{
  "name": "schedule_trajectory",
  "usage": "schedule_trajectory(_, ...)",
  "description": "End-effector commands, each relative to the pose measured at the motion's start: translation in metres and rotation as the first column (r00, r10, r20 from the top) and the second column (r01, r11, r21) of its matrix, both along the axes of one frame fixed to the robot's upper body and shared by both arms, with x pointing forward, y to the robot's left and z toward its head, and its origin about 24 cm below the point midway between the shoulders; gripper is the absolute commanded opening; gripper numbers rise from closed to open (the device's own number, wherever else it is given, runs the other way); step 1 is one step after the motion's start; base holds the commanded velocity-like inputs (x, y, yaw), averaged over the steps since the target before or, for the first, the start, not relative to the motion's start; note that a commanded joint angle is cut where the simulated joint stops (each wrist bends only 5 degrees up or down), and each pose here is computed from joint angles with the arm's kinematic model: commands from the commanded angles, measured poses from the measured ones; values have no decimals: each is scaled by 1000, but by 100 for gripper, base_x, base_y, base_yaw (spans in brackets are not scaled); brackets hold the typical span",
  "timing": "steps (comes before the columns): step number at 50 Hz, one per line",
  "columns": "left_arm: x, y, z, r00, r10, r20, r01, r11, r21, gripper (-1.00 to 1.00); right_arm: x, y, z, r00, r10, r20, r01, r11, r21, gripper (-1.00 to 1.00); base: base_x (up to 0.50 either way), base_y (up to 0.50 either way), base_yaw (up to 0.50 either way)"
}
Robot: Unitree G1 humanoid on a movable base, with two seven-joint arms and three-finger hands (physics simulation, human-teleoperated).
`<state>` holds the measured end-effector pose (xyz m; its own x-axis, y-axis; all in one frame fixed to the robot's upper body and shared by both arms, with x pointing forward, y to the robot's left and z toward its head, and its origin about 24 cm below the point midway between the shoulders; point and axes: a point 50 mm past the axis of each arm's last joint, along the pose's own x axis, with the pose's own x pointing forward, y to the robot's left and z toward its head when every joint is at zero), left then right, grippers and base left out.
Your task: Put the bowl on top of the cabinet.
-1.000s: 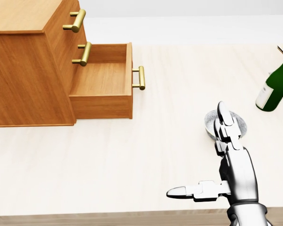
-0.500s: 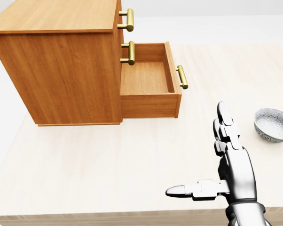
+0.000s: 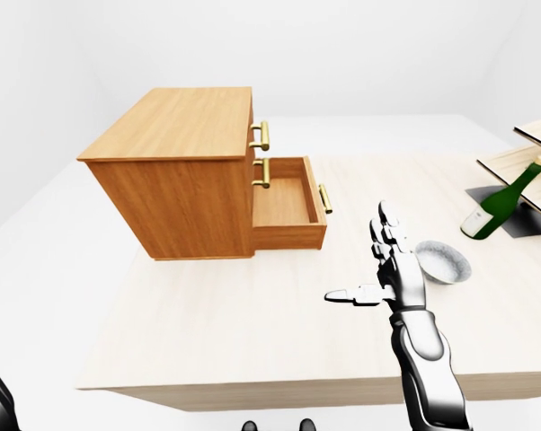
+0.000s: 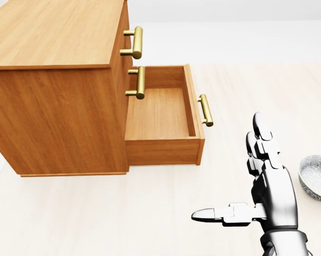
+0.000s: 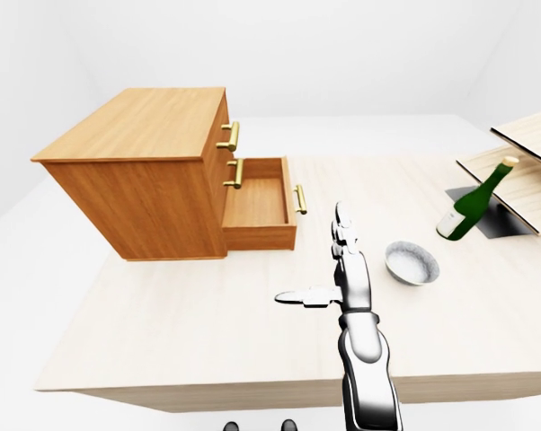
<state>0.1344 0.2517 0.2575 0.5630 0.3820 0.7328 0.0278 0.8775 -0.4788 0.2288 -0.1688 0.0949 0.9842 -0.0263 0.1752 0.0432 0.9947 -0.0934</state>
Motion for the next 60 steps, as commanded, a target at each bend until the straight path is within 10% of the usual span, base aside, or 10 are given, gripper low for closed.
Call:
schedule_trajectory(1, -3, 0, 2, 1000, -8, 11, 8, 1000, -8, 100, -1, 0, 1, 1000, 0, 5, 0, 1000, 1, 98, 50, -10, 0)
schedule_trajectory(25, -4, 0, 3, 1000, -11, 11, 11, 1000, -11, 100, 1, -1, -1, 1000, -30, 1, 30, 999, 16, 98, 49, -2, 0)
schedule_trajectory(42, -6, -1, 4, 1000, -21, 14, 21, 1000, -19, 100, -12, -2, 22, 997, 11, 74, 4, 980, -199, 98, 0, 0, 0)
schedule_trajectory(48, -6, -1, 5, 1000, -22, 16, 22, 1000, -21, 100, -28, -17, 68, 973, 29, 228, 61, 923, -379, 97, 0, 0, 0)
schedule_trajectory(60, -4, -2, 1, 1000, -9, 8, 9, 1000, -6, 100, -42, -28, 88, 987, 76, 140, 43, 718, -694, 98, 0, 0, 0)
